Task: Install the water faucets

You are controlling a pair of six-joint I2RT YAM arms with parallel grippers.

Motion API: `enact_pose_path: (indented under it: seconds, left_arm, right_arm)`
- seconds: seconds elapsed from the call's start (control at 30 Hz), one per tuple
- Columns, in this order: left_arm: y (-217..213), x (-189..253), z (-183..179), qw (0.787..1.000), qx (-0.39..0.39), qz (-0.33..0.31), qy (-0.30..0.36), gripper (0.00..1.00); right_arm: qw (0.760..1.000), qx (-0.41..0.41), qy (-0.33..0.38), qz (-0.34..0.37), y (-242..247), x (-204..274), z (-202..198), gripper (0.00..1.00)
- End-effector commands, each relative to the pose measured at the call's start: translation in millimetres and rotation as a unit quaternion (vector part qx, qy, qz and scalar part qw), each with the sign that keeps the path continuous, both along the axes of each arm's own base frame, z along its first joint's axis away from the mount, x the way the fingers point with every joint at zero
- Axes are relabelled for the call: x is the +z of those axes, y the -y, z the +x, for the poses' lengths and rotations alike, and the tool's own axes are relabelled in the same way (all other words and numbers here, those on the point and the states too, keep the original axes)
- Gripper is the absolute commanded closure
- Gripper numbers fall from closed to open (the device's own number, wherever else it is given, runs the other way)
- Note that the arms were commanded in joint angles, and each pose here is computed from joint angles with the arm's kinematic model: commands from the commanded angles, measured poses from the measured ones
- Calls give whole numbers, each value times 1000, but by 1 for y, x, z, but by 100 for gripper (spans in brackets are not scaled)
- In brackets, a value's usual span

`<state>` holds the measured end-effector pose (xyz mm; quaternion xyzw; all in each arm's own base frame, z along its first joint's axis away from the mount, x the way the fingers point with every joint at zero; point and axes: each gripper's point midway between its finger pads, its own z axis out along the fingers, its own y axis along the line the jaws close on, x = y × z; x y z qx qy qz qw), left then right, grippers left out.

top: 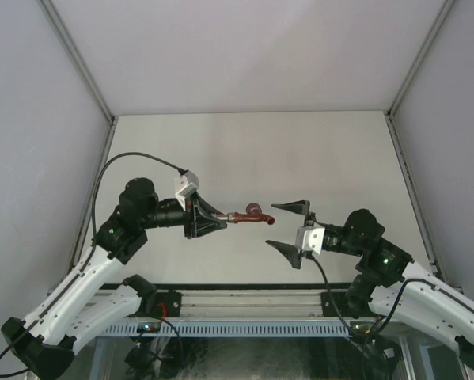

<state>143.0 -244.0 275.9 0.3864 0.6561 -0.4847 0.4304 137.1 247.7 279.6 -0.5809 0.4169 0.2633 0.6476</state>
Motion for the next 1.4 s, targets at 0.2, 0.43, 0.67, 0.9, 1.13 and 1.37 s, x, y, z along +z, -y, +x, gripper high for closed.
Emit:
enact_pose_path:
  seconds: [0.2,0.43,0.67,0.9,1.13,1.37]
  left_arm:
    - [7,37,-7,997,-36,-52,38,100]
    - [13,21,4,997,-35,-49,42,100]
    - [14,15,17,997,-16,-34,61,100]
    - [10,7,25,997,0,-9,70,100]
    - [6,12,20,996,4,-14,87,100]
    - [4,18,16,993,1,-27,117,100]
  right_arm:
    - [998,-25,52,-17,-28,4,27,30]
    - [993,28,-109,44,-33,5,26,55]
    - [978,66,-188,55,-37,4,8,66]
    - [952,71,-286,77,-33,8,4,99]
    - [838,32,-515,177,-23,32,23,100]
    - [685,-26,-710,164,-29,0,34,100]
